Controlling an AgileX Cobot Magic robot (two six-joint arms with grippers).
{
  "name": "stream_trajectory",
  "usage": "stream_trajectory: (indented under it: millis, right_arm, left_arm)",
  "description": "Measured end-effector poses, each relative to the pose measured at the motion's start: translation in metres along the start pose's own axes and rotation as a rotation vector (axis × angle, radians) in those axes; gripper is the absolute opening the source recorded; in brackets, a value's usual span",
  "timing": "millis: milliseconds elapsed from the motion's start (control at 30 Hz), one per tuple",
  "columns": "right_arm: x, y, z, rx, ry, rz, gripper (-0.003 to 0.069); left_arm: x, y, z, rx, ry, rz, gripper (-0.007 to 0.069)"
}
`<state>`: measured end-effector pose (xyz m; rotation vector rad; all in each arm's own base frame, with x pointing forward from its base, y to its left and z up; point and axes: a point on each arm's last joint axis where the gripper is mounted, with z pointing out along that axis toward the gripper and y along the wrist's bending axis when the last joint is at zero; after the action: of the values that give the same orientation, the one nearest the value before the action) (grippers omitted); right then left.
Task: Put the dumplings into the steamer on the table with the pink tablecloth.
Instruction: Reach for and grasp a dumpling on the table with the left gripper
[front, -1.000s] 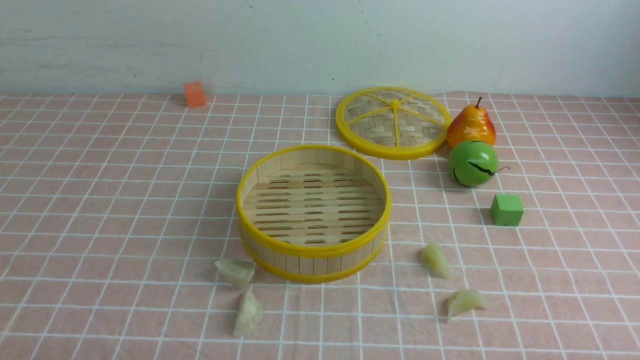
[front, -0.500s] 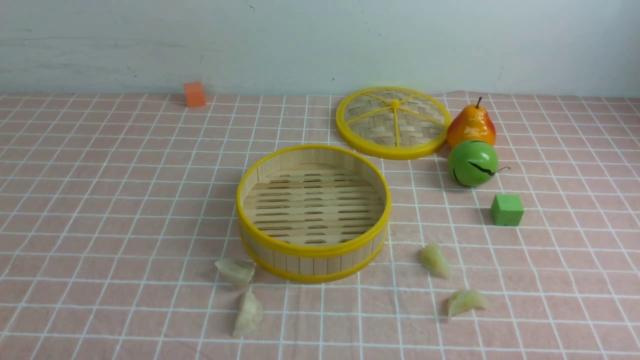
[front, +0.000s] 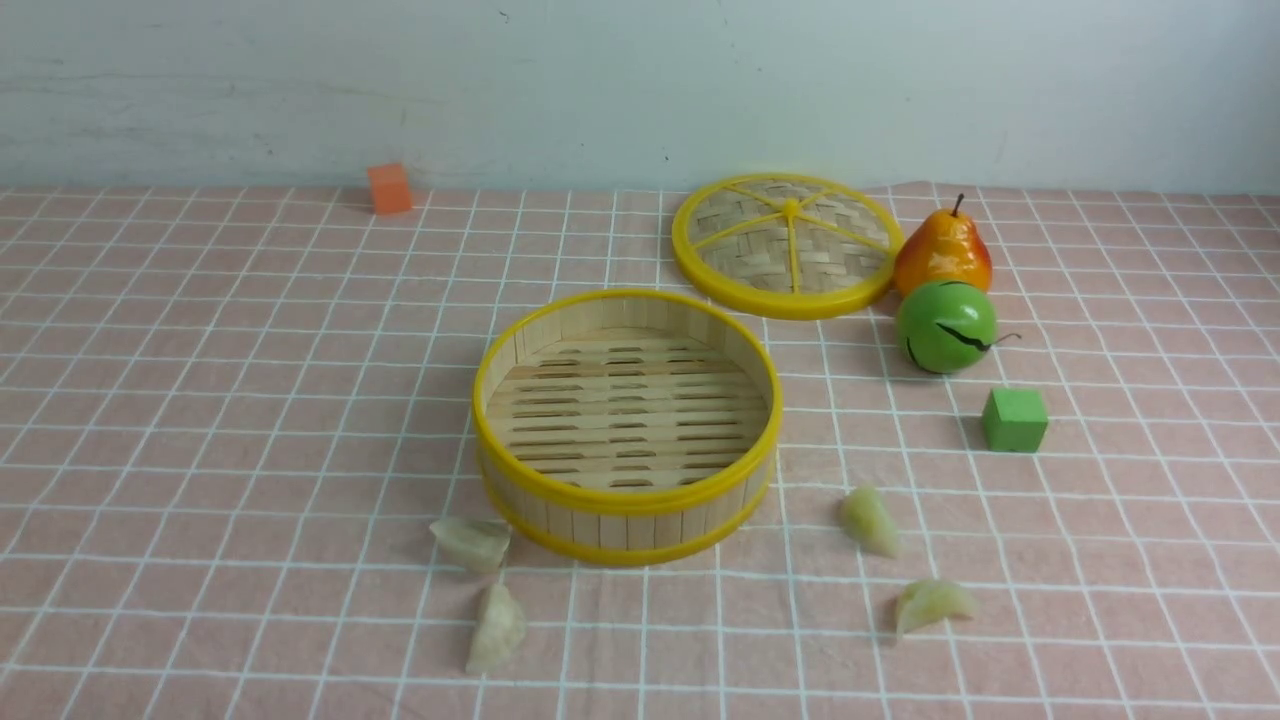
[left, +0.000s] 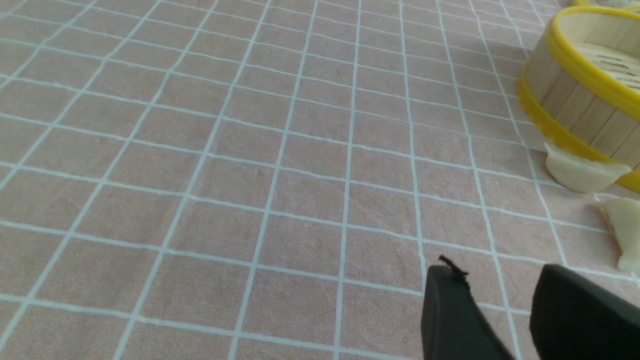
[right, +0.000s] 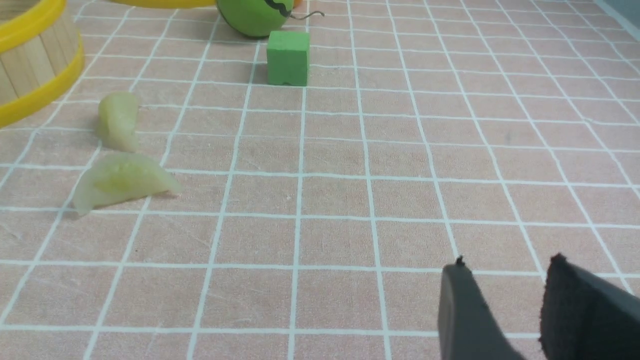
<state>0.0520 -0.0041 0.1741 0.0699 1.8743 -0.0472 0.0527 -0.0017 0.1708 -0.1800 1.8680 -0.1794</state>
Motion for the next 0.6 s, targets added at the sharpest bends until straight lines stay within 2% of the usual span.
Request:
stream_trajectory:
  millis: [600]
  right_arm:
    - [0.0001, -0.0002, 0.0, 0.002, 0.001, 0.0, 0.024]
  left_arm:
    - [0.0, 0.0, 0.0, 0.0, 0.0, -0.001, 0.0237]
